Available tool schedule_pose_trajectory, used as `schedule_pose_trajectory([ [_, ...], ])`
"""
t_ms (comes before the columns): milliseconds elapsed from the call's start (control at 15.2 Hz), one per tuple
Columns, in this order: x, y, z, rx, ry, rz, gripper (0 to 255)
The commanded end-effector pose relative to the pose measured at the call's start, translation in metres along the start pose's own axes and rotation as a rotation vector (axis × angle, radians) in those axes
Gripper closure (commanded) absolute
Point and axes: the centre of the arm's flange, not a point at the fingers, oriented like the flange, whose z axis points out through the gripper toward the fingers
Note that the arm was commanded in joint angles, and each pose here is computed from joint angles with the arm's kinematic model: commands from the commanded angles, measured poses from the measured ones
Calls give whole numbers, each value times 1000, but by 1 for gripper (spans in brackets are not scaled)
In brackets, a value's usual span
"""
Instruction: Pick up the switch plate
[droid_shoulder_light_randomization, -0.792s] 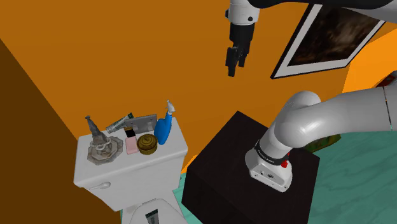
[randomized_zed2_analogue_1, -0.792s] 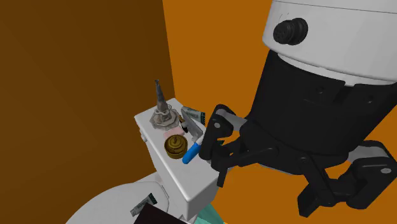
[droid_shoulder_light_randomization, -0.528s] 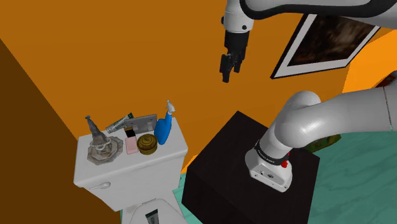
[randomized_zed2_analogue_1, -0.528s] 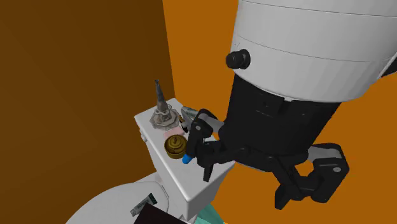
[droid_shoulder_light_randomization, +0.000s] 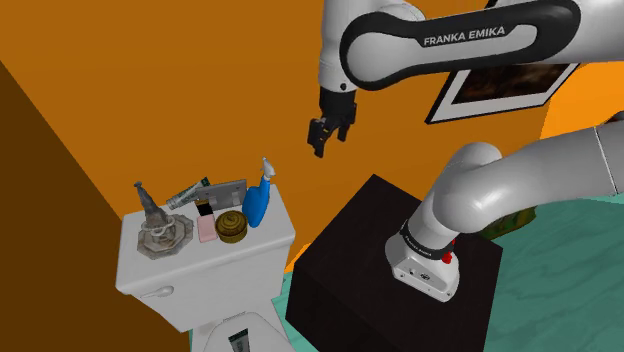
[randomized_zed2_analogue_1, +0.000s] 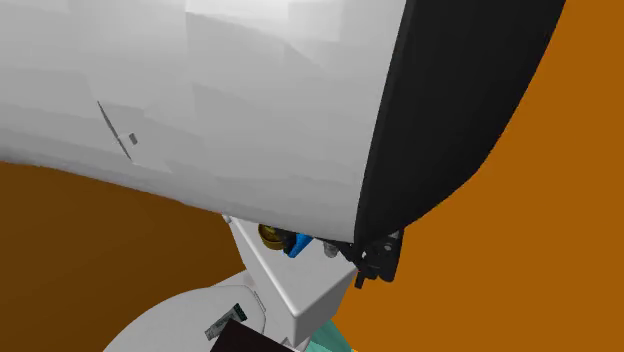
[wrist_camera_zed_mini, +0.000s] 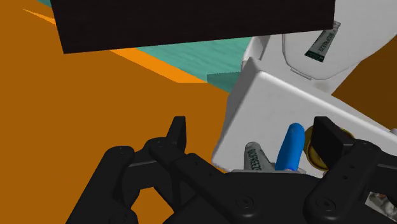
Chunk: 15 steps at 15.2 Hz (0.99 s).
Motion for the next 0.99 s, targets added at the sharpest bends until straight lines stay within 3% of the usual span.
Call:
schedule_pose_trajectory([
  [0, 8, -19, 14, 2, 28, 29, 0],
  [924, 88, -134, 119, 4, 186, 220, 0],
])
